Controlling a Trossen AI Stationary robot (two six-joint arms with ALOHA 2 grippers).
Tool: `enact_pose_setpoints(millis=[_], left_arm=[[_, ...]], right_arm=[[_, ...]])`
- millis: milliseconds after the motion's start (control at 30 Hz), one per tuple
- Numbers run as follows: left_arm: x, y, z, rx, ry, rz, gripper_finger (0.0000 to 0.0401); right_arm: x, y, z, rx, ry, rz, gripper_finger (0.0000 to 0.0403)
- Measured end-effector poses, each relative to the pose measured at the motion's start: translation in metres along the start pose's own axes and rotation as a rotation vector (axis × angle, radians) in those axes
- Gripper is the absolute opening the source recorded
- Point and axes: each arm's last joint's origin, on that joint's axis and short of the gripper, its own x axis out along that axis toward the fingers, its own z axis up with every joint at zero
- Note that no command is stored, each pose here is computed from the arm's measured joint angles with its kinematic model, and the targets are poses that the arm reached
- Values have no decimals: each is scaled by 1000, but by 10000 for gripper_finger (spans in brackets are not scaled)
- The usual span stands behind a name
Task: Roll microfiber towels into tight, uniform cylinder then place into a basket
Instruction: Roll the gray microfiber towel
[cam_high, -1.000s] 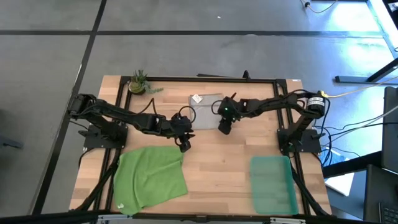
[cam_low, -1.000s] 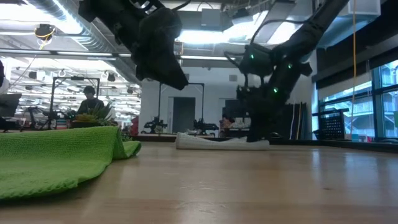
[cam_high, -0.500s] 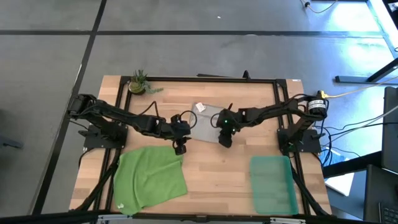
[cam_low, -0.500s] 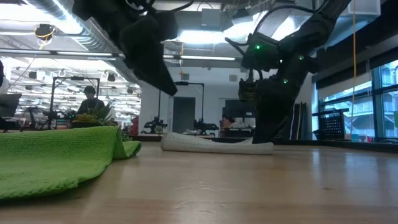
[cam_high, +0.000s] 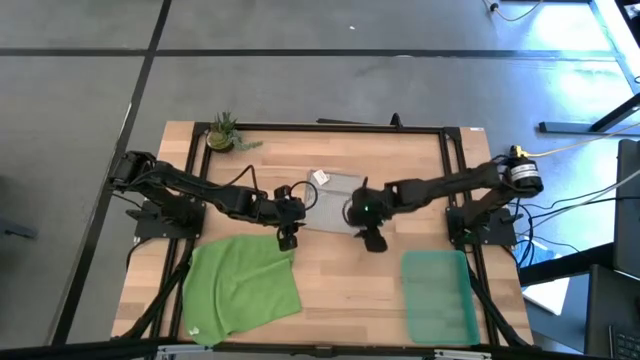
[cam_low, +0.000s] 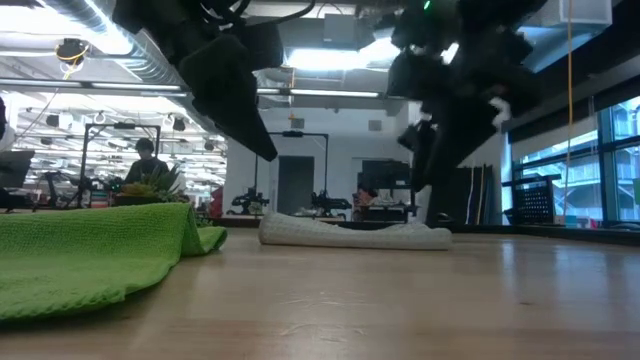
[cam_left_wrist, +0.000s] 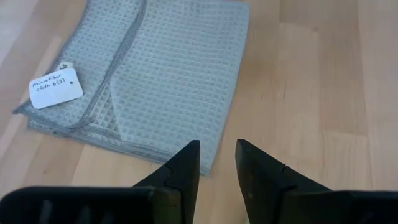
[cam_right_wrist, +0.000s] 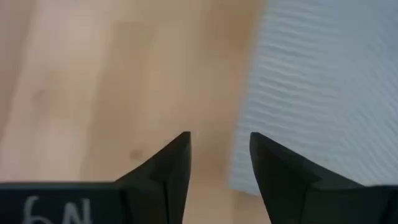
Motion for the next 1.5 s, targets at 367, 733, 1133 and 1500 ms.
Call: enact_pose_setpoints(millis=[367, 733, 1133, 1500], left_arm=[[0, 0, 0, -2, -2, 0, 99], [0, 0, 1, -33, -12, -3, 99], [0, 0, 2, -35, -14, -4, 99], [0, 0, 2, -36, -15, -4, 99]], right_arm=[[29, 8, -11, -100, 45, -142, 165], [53, 4, -31, -75, 134, -187, 165], [56, 2, -32, -39, 137, -243, 57], [49, -2, -19, 49, 119, -24, 7]])
